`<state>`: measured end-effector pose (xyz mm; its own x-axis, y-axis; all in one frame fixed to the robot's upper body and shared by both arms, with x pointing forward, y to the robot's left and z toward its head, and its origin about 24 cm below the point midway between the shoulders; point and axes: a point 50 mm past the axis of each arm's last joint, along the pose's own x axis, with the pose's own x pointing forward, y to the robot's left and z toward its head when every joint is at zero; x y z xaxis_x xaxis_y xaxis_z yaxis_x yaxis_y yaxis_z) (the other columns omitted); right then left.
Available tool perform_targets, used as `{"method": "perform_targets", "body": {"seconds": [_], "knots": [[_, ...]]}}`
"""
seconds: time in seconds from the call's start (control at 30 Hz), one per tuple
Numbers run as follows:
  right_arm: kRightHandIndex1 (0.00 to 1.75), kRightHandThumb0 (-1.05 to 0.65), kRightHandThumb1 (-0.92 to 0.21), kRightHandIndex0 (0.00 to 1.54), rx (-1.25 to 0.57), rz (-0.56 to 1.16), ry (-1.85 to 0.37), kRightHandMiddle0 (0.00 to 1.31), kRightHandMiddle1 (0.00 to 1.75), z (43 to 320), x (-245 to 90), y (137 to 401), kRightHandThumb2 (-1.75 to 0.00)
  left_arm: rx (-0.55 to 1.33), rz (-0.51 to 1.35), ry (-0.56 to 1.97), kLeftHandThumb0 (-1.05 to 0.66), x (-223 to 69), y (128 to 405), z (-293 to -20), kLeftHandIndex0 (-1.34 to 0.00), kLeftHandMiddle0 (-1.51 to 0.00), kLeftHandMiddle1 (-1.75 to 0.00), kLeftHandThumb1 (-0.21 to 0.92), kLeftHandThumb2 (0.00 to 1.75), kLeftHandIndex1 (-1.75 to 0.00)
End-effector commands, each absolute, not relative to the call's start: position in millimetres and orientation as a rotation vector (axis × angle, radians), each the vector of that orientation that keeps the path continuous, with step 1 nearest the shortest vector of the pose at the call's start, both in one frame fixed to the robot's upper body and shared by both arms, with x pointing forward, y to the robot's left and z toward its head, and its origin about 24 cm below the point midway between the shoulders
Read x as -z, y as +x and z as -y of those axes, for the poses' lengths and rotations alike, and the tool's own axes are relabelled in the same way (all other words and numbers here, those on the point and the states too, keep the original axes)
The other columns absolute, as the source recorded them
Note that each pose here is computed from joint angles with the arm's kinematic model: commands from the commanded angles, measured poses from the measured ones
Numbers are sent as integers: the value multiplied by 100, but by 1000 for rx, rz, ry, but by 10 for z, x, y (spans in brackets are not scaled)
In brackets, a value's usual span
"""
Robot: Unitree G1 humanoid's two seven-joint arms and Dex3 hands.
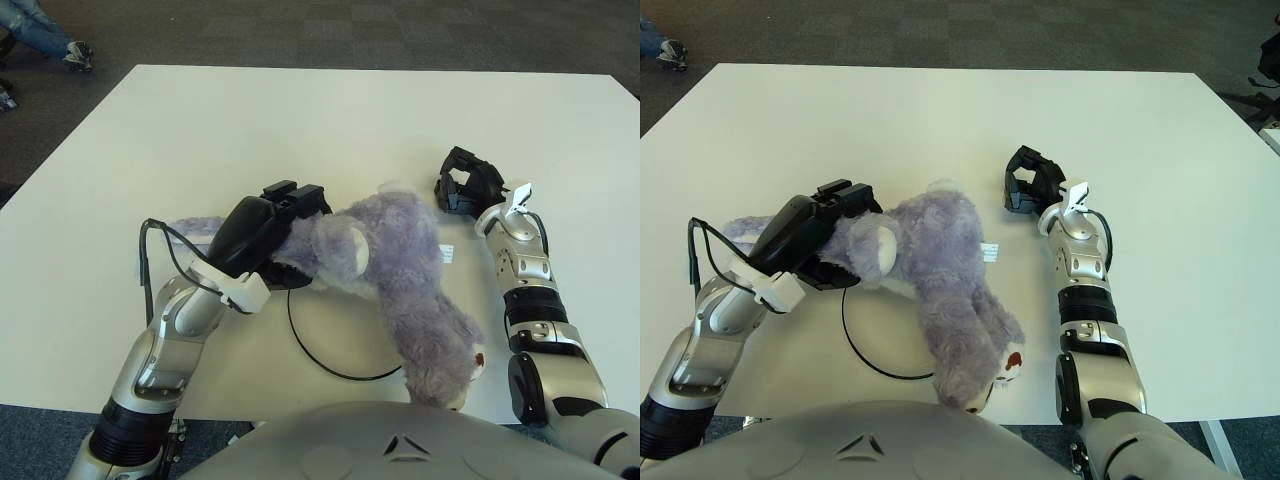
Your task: Put the doll into the plate.
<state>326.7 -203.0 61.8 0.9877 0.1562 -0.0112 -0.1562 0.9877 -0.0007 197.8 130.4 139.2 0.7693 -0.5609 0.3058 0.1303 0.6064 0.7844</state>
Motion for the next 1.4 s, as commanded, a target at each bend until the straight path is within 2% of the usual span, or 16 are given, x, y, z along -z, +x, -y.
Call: {"method": "perform_targets", "body": {"seconds": [0.0,0.7,1.2,1.37], "knots": [[175,-50,-27,116,-155,-44,-14,65,175,2064,-559,3256,-137,431,585,810,55,-1414,1972,-1306,-97,-77,-175,12,155,-175],[175,-50,-26,118,-148,-41,-35,66,175,2080,-547,3262,-138,442,590,809,55,-1389,2002,-1235,-99,-78,-175,11,156,-175],[175,-48,-33,116,-98,-44,-47,60,175,2092,-559,3244,-130,476,613,809,56,-1380,2024,-1215,-99,-79,-175,10,157,-175],[175,-47,-34,116,-91,-47,-56,59,175,2092,-570,3236,-129,488,630,795,55,-1394,2035,-1196,-93,-78,-175,11,156,-175]]}}
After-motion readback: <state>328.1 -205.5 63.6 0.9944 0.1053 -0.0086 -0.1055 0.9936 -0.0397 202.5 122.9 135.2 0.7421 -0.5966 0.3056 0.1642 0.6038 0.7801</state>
